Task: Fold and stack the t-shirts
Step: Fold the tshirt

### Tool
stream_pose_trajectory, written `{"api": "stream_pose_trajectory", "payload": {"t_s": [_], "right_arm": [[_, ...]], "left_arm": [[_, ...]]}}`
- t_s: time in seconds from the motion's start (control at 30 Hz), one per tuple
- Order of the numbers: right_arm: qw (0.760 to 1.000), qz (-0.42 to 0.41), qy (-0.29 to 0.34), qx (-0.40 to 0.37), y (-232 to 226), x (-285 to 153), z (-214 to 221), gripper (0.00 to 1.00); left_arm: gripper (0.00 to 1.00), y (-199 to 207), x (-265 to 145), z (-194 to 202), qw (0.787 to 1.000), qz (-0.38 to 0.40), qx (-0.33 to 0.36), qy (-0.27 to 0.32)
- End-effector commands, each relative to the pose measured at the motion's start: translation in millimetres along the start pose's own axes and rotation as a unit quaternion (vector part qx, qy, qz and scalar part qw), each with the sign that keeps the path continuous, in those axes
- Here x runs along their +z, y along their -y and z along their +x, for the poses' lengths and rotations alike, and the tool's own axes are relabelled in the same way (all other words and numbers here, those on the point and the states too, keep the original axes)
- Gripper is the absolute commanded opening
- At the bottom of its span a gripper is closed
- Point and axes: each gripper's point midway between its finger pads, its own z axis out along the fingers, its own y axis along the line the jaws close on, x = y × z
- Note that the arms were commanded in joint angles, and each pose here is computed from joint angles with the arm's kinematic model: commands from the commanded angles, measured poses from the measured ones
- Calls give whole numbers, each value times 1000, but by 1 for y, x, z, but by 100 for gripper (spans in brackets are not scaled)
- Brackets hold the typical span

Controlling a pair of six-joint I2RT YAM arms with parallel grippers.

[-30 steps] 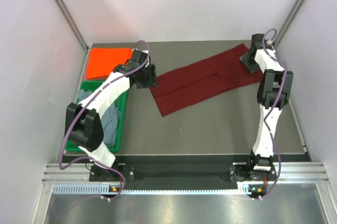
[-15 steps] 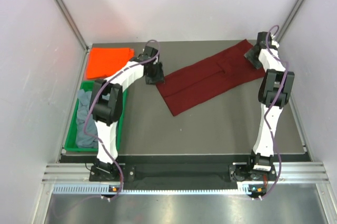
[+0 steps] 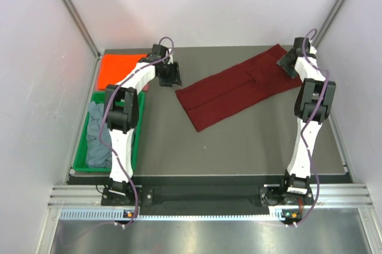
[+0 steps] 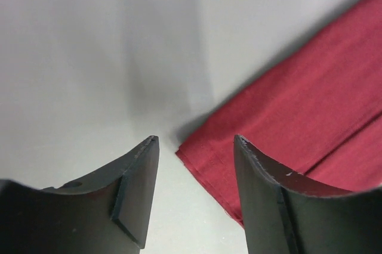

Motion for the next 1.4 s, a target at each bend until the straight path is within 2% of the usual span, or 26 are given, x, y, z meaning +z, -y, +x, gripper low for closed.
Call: {"api": "stream_pose_trajectory", "payload": {"t_s": [0.0, 0.07, 0.17, 0.5, 0.6, 0.63, 0.73, 0.77, 0.93, 1.13, 1.37], "right_arm": [[1000, -11, -2, 14, -1, 0, 1, 59], [1000, -13, -4, 16, -1, 2, 3, 59], [1000, -14, -7, 16, 0, 1, 4, 59], [1000, -26, -1, 12, -4, -9, 0, 59], [999, -30, 0, 13, -5, -11, -1, 59], [999, -36, 0, 13, -8, -13, -2, 59], [999, -41, -4, 14, -9, -15, 0, 60], [999, -46, -4, 14, -11, -18, -1, 60], [998, -54, 2, 11, -15, -38, -7, 61], [995, -99, 5, 11, -34, -90, -19, 62], [994, -109, -27, -3, -28, -114, -2, 64]], "left_arm": [[58, 12, -1, 1, 998, 47, 34, -8], [59, 16, 2, 7, 997, 66, 38, -17], [58, 8, 7, 13, 998, 52, 29, -27], [49, -10, 17, 23, 998, 35, 19, -43], [38, -12, 18, 28, 998, 33, 17, -49], [25, -13, 19, 29, 998, 33, 15, -50], [8, -11, 21, 34, 997, 39, 6, -60], [0, -11, 20, 37, 997, 39, 4, -65], [0, -14, 10, 43, 997, 22, -12, -68], [0, -29, 2, 64, 995, -20, -32, -88], [0, -45, -8, 88, 990, -63, -40, -118]]}}
